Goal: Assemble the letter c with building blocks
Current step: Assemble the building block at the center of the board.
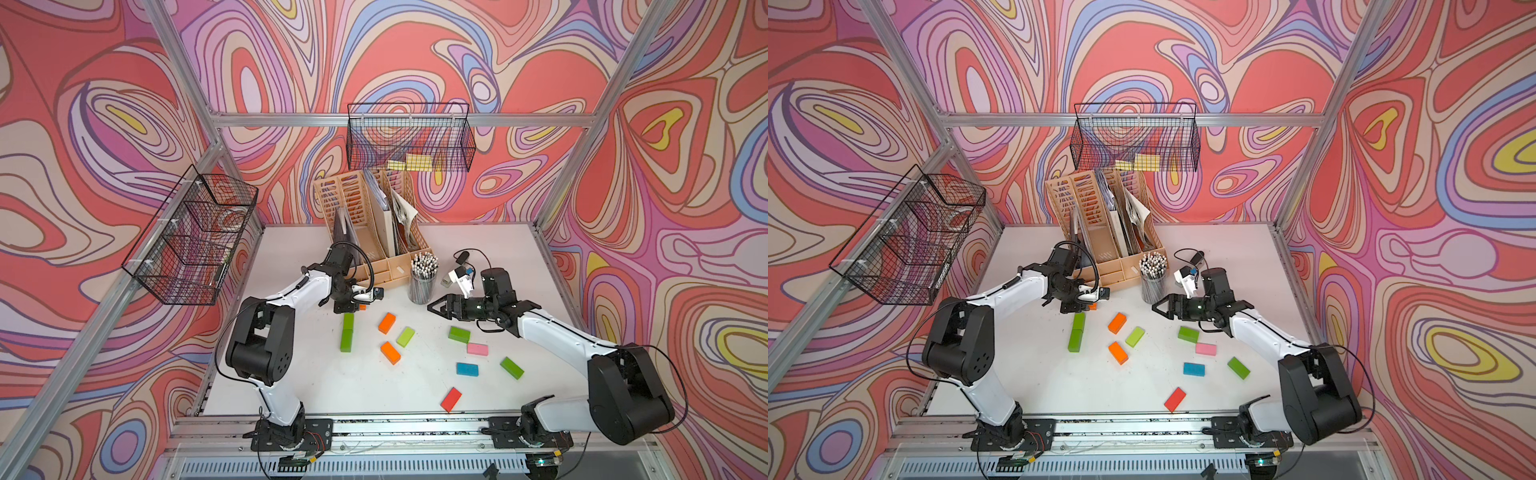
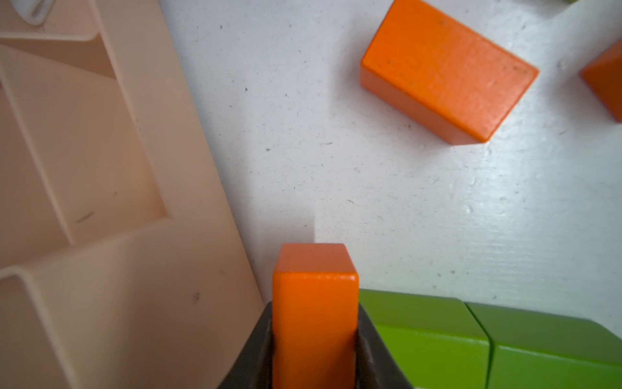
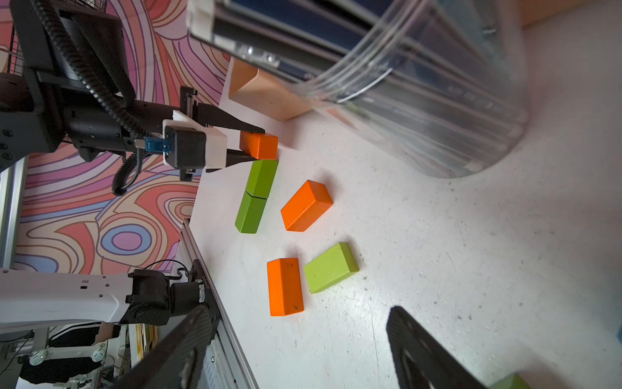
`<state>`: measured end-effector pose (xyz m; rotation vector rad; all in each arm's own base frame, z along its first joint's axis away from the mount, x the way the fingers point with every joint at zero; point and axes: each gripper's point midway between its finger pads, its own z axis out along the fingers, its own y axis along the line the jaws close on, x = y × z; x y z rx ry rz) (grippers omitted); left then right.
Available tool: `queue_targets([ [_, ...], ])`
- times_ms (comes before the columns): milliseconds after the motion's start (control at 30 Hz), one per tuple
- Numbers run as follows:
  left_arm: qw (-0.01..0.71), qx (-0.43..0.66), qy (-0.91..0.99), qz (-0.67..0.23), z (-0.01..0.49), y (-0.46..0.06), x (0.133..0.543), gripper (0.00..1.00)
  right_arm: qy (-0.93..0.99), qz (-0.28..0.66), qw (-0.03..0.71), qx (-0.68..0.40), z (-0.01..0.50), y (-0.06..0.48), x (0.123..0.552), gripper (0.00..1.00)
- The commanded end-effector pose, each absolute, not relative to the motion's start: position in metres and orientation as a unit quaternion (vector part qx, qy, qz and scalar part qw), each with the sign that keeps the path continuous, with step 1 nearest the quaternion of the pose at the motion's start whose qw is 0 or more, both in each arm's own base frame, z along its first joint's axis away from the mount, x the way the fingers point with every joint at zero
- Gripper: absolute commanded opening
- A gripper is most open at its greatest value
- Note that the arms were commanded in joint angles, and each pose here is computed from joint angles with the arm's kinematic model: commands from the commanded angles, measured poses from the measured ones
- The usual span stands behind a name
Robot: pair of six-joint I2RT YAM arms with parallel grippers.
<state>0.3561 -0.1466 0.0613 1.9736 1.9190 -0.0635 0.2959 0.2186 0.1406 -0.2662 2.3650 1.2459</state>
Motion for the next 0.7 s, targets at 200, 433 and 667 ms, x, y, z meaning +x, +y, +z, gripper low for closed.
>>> queue_targets([
  [200,0.162,0.716,0.679,-0.024,0.046,-0.142,0.353,0.34,0.855,0.457,0.225,-0.100,0.141,0.219,0.291,0.86],
  [433,0.161,0.715,0.679,-0.028,0.045,-0.143,0.353,0.36,0.855,0.457,0.226,-0.100,0.141,0.219,0.291,0.86],
  [667,0.165,0.714,0.680,-0.031,0.044,-0.145,0.355,0.39,0.854,0.457,0.226,-0.101,0.141,0.219,0.291,0.86],
])
